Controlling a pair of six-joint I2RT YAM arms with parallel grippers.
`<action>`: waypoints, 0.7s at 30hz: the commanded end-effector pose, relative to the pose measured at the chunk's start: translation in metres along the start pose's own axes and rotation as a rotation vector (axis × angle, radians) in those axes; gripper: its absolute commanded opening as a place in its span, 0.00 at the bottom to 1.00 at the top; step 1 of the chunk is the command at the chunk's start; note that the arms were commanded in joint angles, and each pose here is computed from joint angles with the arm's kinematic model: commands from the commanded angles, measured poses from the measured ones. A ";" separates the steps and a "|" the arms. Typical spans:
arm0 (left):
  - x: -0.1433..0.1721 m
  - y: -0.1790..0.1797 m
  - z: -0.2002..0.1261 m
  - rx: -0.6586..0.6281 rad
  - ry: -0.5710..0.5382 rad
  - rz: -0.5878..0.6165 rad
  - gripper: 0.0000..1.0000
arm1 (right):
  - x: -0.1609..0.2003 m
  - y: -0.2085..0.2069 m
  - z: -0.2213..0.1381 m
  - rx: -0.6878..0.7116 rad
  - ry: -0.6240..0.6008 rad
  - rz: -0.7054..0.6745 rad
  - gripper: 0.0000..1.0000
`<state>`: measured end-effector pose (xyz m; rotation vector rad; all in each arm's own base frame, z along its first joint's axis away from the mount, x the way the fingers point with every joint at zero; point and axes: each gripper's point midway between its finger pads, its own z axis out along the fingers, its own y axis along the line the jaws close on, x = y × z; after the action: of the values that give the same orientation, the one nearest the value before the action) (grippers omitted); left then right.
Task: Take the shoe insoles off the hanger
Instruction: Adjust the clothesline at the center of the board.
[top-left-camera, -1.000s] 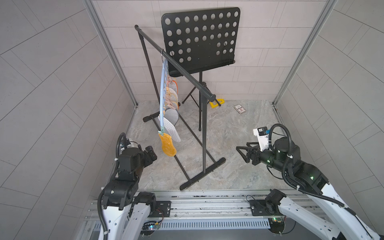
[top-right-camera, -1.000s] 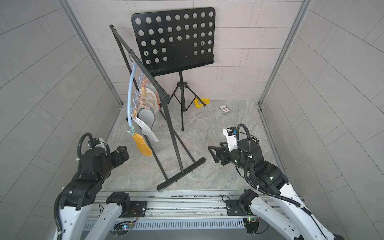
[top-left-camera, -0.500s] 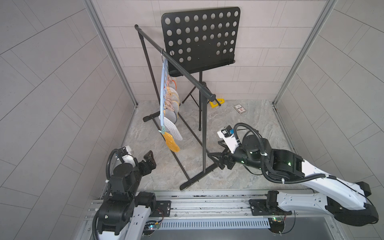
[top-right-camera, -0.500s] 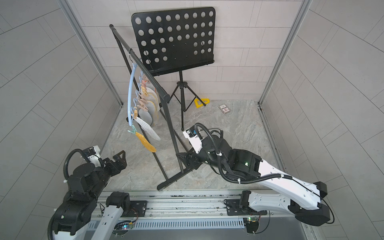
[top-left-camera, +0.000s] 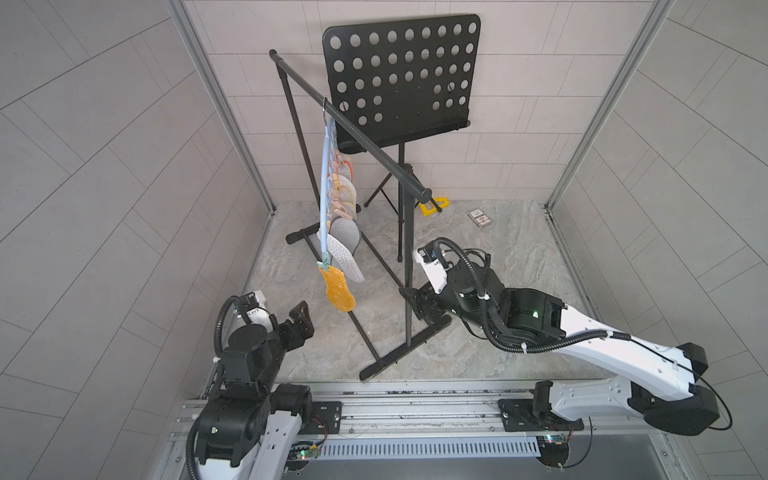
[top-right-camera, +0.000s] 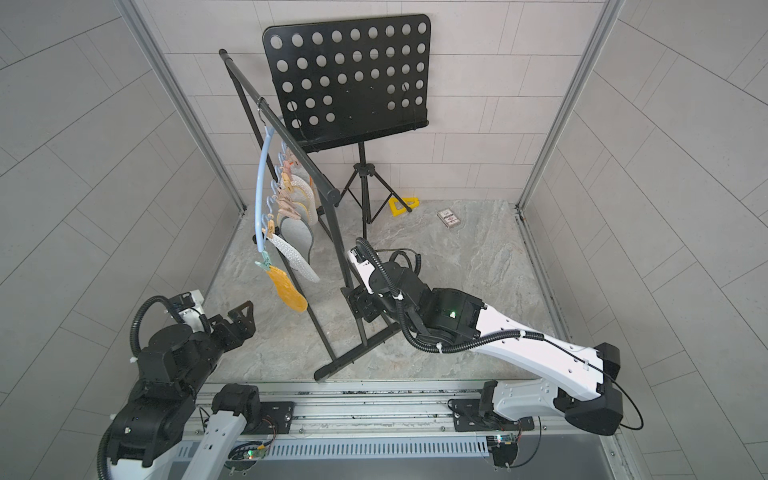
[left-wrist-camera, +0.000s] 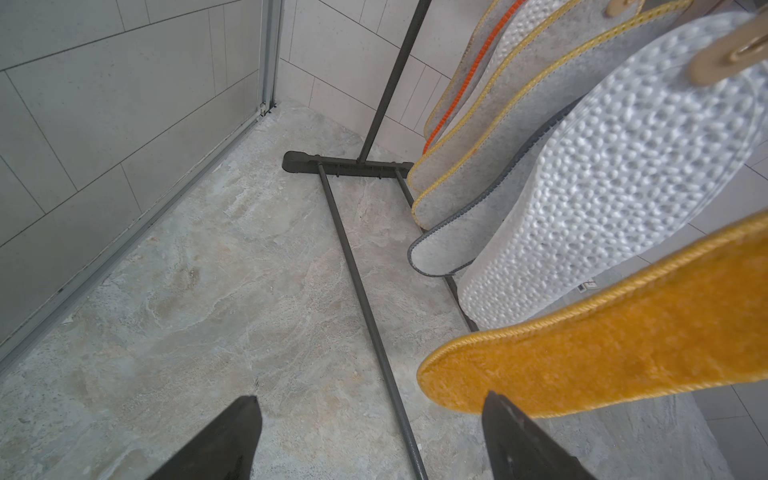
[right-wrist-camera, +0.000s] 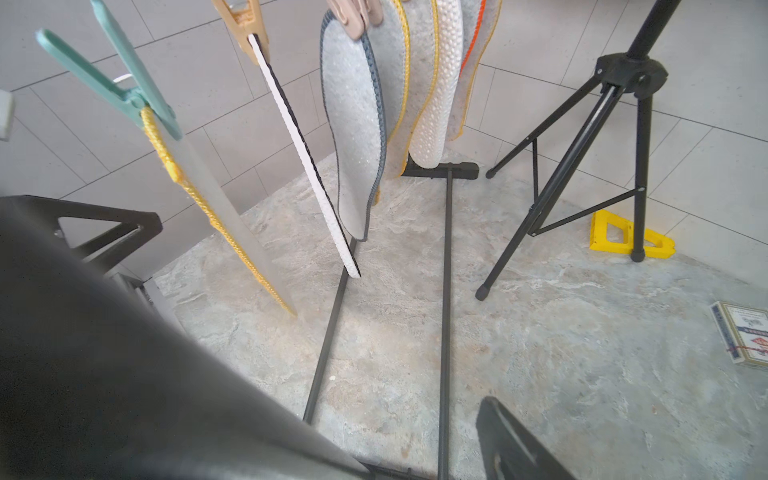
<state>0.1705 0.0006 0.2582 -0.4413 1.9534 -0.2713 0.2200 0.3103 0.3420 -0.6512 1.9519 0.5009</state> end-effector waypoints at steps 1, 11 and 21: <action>0.000 -0.002 0.004 0.004 0.007 0.014 0.90 | -0.012 -0.022 -0.004 0.086 -0.040 0.016 0.78; 0.000 0.001 0.004 -0.009 0.006 0.018 0.90 | 0.001 -0.120 -0.019 0.239 -0.026 0.145 0.73; 0.002 -0.004 0.007 0.008 0.027 0.024 0.90 | 0.015 -0.205 -0.019 0.395 -0.007 0.272 0.73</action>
<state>0.1740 -0.0017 0.2543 -0.4348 1.9811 -0.2744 0.3240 0.1466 0.3304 -0.1555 2.0455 0.2967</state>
